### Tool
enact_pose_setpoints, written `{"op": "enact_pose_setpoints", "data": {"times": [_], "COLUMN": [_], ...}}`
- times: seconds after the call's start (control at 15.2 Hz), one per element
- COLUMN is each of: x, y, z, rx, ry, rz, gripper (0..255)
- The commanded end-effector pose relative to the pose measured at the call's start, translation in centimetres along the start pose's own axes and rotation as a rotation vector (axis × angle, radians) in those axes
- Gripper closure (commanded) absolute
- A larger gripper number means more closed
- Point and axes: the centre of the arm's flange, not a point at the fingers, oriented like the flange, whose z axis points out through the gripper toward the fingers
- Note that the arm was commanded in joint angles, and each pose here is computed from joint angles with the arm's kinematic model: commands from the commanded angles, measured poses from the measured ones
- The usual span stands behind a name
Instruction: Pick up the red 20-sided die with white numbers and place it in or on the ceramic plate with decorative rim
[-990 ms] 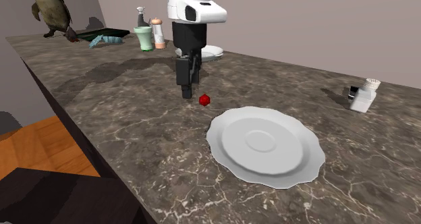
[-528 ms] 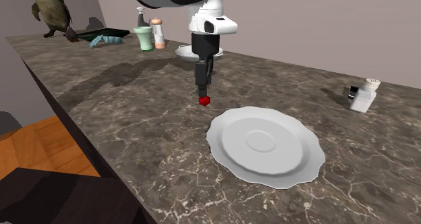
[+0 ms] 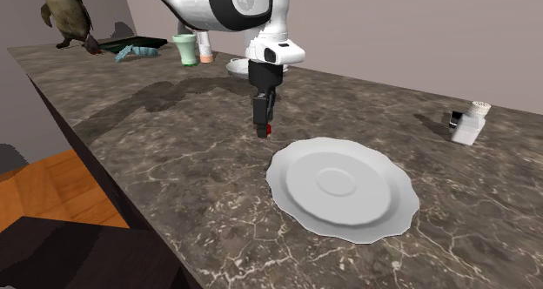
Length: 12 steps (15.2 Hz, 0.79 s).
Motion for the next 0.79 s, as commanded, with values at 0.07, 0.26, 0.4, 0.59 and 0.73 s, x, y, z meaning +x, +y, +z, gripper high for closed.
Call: {"op": "enact_pose_setpoints", "data": {"times": [0.07, 0.26, 0.4, 0.59, 0.73], "x": [-0.01, -0.01, -0.01, -0.01, -0.01], "y": [-0.01, -0.01, -0.01, -0.01, -0.01], "z": [0.09, 0.09, 0.09, 0.09, 0.09], "rx": [0.000, 0.000, 0.000, 0.000, 0.000], "ry": [0.000, 0.000, 0.000, 0.000, 0.000], "rz": [0.000, 0.000, 0.000, 0.000, 0.000], "gripper": [0, 0, 255, 255, 255]}}
